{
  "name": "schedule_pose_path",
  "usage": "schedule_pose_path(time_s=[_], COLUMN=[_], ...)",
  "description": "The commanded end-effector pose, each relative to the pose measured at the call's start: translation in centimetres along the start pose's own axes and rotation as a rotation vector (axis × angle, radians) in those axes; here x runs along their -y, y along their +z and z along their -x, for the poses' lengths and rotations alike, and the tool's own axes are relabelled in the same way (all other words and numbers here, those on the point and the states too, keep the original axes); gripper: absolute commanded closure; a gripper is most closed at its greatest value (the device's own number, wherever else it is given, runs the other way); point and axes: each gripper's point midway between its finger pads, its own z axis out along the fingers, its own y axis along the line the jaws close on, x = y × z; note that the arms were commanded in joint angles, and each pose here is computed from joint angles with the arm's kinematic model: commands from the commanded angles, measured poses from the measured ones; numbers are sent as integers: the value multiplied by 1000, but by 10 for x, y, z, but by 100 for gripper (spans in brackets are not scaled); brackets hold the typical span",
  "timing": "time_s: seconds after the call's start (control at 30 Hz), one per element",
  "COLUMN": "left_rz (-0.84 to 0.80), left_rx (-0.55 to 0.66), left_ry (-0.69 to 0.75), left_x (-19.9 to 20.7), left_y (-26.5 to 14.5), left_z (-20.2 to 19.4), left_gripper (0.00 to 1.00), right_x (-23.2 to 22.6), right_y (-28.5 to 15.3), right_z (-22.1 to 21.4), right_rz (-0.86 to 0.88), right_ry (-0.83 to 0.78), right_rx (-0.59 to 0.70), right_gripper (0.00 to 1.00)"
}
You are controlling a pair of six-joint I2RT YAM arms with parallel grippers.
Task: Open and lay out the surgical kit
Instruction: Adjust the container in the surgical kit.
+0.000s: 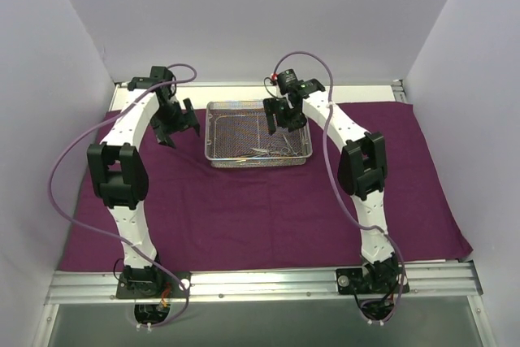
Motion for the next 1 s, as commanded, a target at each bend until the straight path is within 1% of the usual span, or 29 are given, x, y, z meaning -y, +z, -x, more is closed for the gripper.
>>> schedule_pose_path(time_s=[0.0,0.07,0.1,0.17,0.27,0.3,0.33,0.4,0.57,0.7,0.97], left_rz=[-72,-75,-78,-84,-96,-97,-99,-99,-96,-94,-100], left_rx=[98,100,99,107,107,105,104,105,98,94,92], left_ry=[9,9,10,11,8,5,3,2,0,-4,-8], left_x=[9,8,8,8,10,10,10,10,9,9,11], left_y=[-36,-39,-40,-44,-48,-48,-49,-49,-48,-46,-45], left_z=[7,3,1,0,-1,-2,-2,-2,-4,-5,-4], left_gripper=[5,5,5,5,5,5,5,5,5,6,6], right_x=[9,7,5,5,6,5,4,3,0,1,1], right_y=[7,12,15,22,29,30,32,33,42,49,60], right_z=[-22,-30,-33,-39,-39,-37,-38,-34,-40,-48,-53], right_rz=[-48,-37,-27,-28,-32,-27,-22,-16,0,-4,8], right_ry=[7,9,12,9,20,19,23,25,32,34,40], right_rx=[-59,-82,-92,-101,-96,-89,-90,-81,-110,-134,-145], right_gripper=[37,39,42,44,51,56,57,58,59,62,63])
